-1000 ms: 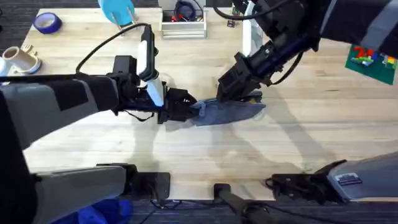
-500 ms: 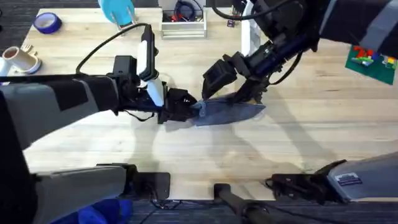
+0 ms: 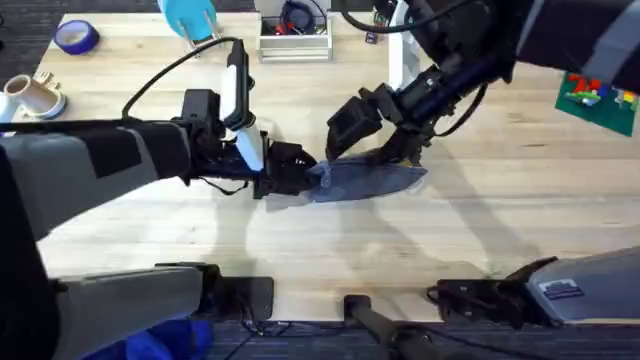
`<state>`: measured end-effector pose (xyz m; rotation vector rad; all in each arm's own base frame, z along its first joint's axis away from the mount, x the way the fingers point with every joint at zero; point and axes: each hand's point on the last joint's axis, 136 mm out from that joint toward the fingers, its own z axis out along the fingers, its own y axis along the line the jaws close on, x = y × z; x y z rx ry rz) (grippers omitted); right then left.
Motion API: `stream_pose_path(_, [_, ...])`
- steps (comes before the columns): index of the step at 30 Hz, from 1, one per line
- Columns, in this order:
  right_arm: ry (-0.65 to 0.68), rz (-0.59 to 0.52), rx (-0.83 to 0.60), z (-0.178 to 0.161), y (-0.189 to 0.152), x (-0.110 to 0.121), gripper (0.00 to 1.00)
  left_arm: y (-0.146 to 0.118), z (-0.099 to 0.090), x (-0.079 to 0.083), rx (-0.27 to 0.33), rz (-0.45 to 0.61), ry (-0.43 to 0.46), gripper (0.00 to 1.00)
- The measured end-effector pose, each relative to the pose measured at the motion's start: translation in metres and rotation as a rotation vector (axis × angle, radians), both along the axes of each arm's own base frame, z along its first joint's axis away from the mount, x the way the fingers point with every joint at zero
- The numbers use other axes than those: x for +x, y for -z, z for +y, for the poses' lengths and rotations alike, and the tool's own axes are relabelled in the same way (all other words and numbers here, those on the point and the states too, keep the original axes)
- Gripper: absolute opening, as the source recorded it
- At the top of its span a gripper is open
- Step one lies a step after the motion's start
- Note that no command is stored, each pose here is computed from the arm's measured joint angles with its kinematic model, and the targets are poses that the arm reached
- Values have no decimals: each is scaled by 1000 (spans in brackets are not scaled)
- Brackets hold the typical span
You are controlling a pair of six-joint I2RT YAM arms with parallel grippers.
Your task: Unzip the bag, pick up the pens from the table one at a time and place them inside, then zip the bag closed.
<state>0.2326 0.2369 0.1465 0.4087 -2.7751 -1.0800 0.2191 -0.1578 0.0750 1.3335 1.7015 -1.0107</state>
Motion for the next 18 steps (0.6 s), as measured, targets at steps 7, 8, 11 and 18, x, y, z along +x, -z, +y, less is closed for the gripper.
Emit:
stream_pose_path(7, [15,-105,-87,-7,-13,-5,997,0,0,0,0,0,0,43])
stream_pose_path(8, [12,-118,-104,-6,-14,-8,997,0,0,0,0,0,0,43])
stream_pose_path(11, [2,-140,-164,0,-13,-18,997,0,0,0,0,0,0,43])
stream_pose_path(18, [17,-199,-294,27,-3,-40,997,0,0,0,0,0,0,43])
